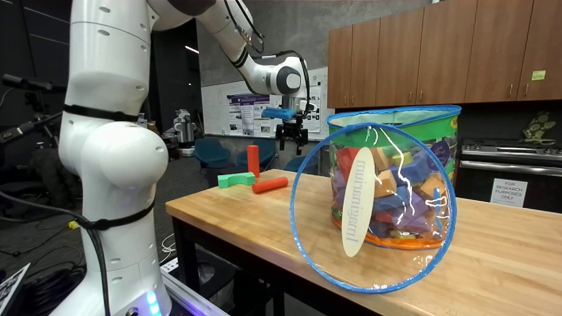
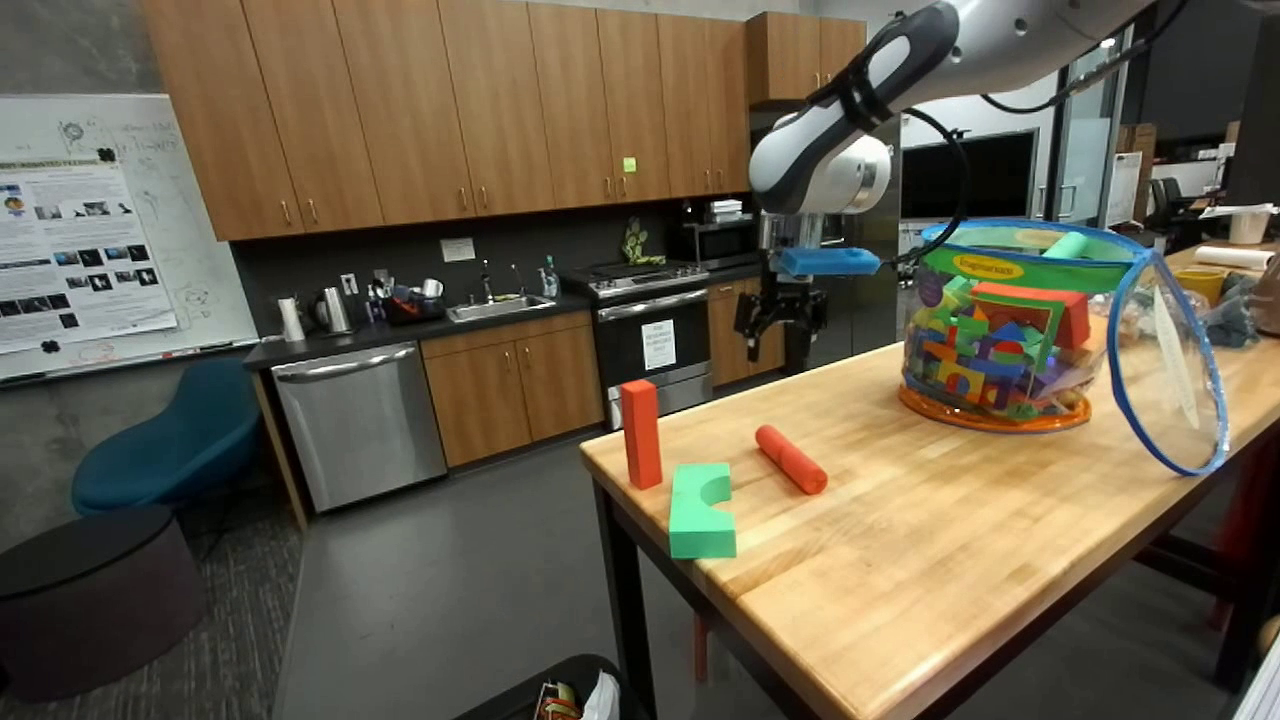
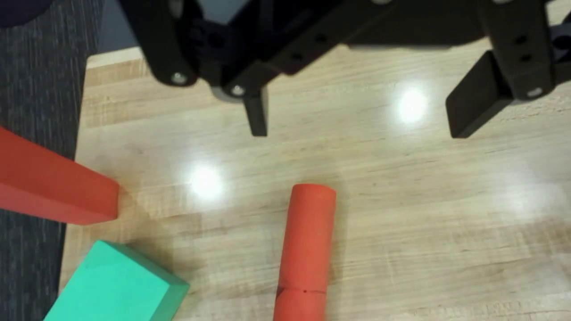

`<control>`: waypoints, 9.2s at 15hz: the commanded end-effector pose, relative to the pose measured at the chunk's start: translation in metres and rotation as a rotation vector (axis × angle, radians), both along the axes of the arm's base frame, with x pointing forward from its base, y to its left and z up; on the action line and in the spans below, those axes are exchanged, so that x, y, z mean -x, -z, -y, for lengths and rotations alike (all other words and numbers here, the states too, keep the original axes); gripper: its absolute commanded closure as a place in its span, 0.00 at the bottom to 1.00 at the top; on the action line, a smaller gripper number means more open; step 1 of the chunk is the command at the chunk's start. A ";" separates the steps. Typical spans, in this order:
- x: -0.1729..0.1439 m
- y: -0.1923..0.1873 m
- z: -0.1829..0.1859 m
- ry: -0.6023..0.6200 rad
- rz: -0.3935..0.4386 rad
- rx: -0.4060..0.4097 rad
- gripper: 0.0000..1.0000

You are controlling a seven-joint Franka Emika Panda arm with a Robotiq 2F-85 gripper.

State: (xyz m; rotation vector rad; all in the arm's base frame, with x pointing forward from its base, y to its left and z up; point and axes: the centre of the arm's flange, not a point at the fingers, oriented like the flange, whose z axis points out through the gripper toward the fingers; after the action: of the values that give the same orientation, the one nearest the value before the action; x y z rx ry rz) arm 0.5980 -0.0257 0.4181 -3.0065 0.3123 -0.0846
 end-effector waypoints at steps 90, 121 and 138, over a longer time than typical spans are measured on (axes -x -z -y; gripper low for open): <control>0.148 -0.216 0.292 0.482 0.121 0.102 0.02; 0.016 -0.101 -0.003 -0.227 0.165 0.064 0.00; -0.025 -0.045 -0.148 -0.288 0.117 -0.007 0.00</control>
State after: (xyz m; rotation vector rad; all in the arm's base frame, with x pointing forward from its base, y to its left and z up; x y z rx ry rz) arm 0.6031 0.1048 0.4707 -3.0109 -0.1572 -0.2017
